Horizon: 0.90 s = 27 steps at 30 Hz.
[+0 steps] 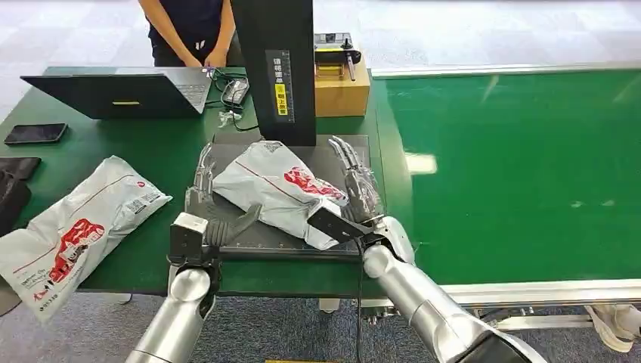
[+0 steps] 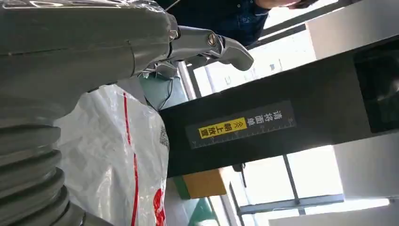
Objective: Moved the parcel from conveyor to table for the left to box.
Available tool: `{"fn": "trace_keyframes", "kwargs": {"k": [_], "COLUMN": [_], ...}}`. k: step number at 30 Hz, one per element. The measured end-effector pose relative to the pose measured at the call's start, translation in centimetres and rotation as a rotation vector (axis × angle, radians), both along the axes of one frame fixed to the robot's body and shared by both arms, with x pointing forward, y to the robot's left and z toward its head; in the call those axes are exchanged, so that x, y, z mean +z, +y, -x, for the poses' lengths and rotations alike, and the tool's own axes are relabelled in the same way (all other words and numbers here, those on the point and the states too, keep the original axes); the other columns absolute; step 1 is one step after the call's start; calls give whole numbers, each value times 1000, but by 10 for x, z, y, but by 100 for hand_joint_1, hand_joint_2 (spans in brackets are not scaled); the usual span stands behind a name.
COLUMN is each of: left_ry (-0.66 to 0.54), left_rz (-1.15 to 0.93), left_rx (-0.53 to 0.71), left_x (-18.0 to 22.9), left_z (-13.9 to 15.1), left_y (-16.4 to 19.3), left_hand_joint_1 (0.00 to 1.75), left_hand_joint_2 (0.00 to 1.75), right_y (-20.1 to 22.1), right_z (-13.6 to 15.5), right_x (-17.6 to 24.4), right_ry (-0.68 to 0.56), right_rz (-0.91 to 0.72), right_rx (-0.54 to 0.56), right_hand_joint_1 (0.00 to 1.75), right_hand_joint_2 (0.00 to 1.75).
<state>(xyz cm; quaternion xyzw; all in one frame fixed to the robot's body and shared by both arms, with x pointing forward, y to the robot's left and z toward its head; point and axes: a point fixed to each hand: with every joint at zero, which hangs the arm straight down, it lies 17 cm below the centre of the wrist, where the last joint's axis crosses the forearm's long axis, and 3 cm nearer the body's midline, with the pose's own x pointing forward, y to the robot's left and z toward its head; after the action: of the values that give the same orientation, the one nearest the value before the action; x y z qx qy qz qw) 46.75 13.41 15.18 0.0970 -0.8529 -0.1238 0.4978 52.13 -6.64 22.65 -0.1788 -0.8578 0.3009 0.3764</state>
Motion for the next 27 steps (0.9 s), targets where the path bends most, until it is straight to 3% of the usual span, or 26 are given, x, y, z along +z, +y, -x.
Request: {"fn": "trace_keyframes", "kwargs": {"k": [9, 18, 27], "left_ry": [-7, -15, 1], "left_rz": [-10, -104, -294], "left_rx": [19, 47, 48], "left_x": [0, 2, 0], "left_z": [0, -1, -12], "left_y": [5, 10, 11], "left_hand_joint_1": [0, 0, 0], "left_hand_joint_2": [175, 175, 175], "right_y": [-9, -25, -33], "right_z": [35, 60, 87], "right_x": [29, 27, 31], "right_ry": [64, 121, 106], "right_rz": [-368, -544, -606], "right_rx": [202, 267, 280], "right_hand_joint_1": [0, 0, 0], "right_hand_joint_2": [175, 175, 175]}}
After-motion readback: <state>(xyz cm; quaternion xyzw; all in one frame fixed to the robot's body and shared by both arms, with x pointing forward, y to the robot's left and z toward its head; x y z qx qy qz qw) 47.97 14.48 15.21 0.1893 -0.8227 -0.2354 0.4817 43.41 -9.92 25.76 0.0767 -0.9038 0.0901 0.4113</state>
